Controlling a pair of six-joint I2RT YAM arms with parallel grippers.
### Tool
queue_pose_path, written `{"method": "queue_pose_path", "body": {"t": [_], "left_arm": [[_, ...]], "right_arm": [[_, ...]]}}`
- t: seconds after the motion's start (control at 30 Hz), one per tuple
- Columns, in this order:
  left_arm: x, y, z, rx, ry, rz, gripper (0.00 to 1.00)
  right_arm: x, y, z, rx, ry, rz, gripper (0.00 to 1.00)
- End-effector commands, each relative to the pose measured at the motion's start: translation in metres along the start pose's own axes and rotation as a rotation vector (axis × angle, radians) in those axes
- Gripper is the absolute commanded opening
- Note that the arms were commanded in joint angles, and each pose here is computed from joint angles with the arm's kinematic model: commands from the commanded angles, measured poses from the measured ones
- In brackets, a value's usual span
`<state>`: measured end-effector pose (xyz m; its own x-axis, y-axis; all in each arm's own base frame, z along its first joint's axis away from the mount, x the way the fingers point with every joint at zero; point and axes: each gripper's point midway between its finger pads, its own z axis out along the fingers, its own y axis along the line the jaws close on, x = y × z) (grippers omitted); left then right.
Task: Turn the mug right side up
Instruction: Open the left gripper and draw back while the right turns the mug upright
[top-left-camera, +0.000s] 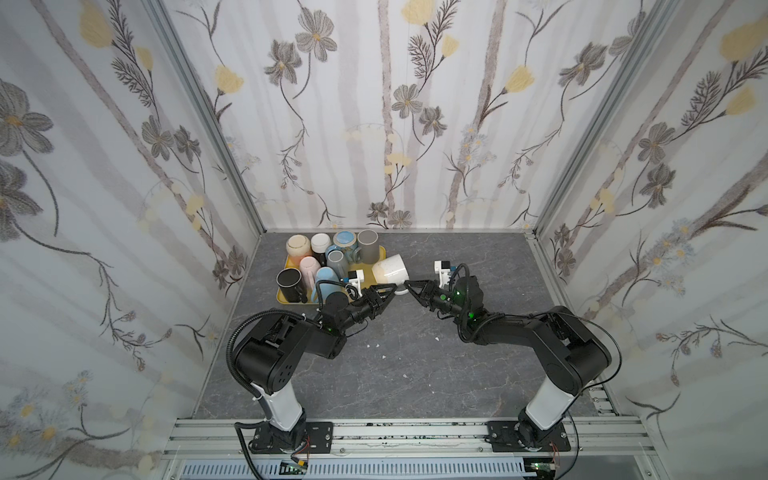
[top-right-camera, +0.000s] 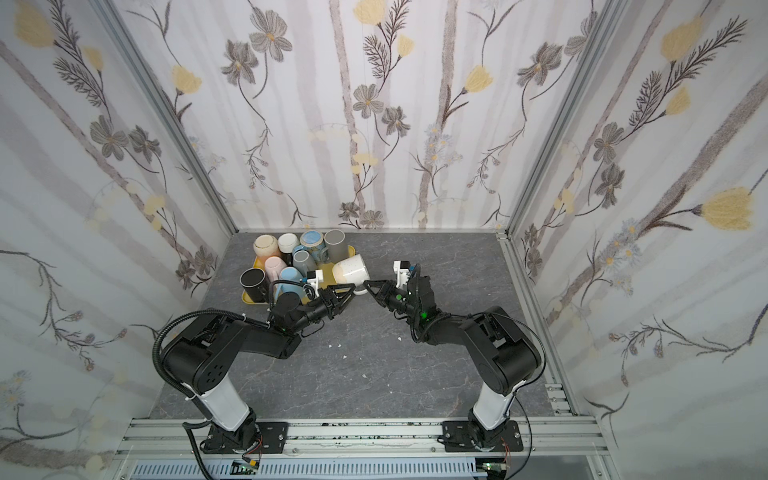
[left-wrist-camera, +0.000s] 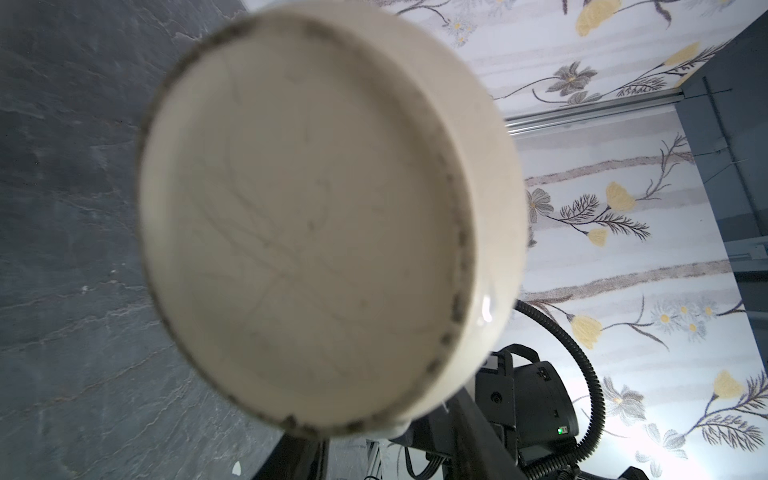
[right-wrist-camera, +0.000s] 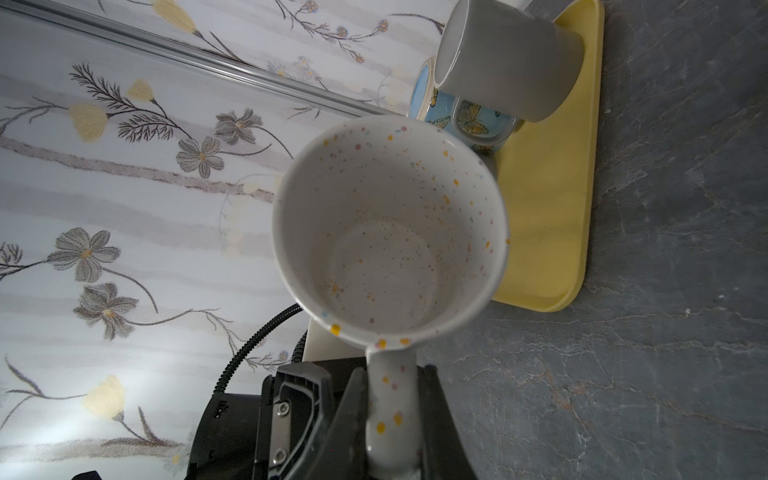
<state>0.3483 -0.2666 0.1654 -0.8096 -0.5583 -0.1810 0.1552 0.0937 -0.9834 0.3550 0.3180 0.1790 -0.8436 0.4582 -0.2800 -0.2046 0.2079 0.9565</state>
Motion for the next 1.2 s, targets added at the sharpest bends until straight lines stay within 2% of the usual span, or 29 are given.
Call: {"method": "queue_pose_path", "body": {"t": [0.0,0.2,0.6,0.97,1.17], "left_arm": [[-0.003,0.003,0.001,0.007,0.002,0.023,0.44],[-0.008,0.034,0.004,-0.068,0.002,0.021,0.43],[-0.029,0.086,0.031,-0.227,0.013,0.067,0.42],[-0.043,0.112,0.051,-0.313,0.011,0.097,0.45],[-0.052,0.116,0.057,-0.358,0.013,0.141,0.45]], "right_arm": [[-0.007,0.027,0.002,-0.102,-0.019,-0.077,0.00],[-0.014,0.018,0.011,-0.077,-0.022,-0.095,0.00],[-0.046,-0.037,0.027,0.115,-0.017,-0.201,0.00],[-0.074,-0.077,0.030,0.214,-0.027,-0.232,0.00],[-0.094,-0.086,0.034,0.326,-0.051,-0.344,0.00]]}}
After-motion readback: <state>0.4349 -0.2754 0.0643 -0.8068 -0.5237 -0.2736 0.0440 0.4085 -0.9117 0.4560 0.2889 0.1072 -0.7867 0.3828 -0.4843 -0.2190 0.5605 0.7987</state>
